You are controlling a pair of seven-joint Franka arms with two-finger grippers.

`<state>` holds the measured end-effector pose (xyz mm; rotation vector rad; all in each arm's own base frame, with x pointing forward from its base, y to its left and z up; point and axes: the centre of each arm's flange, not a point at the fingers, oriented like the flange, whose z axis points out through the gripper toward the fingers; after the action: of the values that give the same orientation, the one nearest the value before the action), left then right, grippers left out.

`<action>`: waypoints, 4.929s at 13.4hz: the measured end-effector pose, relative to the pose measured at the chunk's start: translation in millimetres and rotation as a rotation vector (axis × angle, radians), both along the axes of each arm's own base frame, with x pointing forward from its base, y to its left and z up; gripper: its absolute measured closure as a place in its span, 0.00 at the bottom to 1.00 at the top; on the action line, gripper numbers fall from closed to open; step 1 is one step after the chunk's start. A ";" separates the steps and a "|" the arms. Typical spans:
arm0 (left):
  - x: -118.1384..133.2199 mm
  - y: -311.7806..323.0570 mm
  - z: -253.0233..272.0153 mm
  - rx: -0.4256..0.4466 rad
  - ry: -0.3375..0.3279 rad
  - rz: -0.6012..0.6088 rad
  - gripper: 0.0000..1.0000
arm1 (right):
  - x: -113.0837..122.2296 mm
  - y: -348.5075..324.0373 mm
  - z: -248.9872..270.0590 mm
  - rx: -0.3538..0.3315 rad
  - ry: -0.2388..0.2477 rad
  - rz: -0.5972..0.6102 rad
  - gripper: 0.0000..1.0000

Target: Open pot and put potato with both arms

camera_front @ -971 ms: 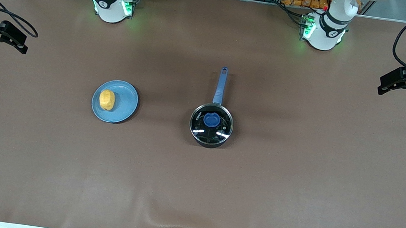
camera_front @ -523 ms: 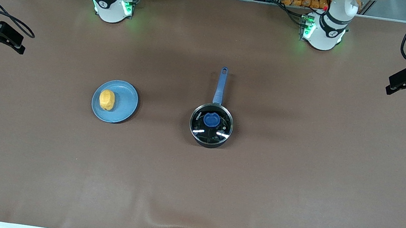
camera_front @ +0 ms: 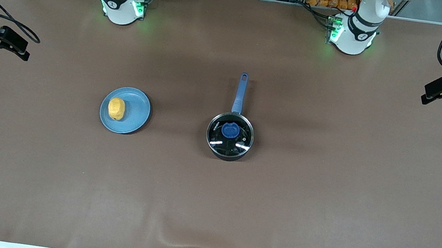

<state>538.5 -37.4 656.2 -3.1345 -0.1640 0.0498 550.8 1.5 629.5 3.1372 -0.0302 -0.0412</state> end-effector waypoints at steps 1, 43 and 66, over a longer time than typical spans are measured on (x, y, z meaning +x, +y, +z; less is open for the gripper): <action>0.1 0.0 0.1 0.000 -0.001 0.000 0.00 | 0.2 0.0 -1.4 0.000 0.001 0.000 0.00; 3.2 -459.7 -342.3 -0.026 -0.011 -0.054 0.00 | -21.7 99.7 -402.2 0.031 0.049 0.136 0.00; 9.4 -457.9 -366.2 -0.023 -0.020 -0.049 0.00 | -33.5 100.9 -441.8 0.027 0.063 0.134 0.44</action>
<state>547.9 -495.3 290.0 -3.1610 -0.0867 0.0211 517.3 102.4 187.7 3.1539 0.1824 -0.1409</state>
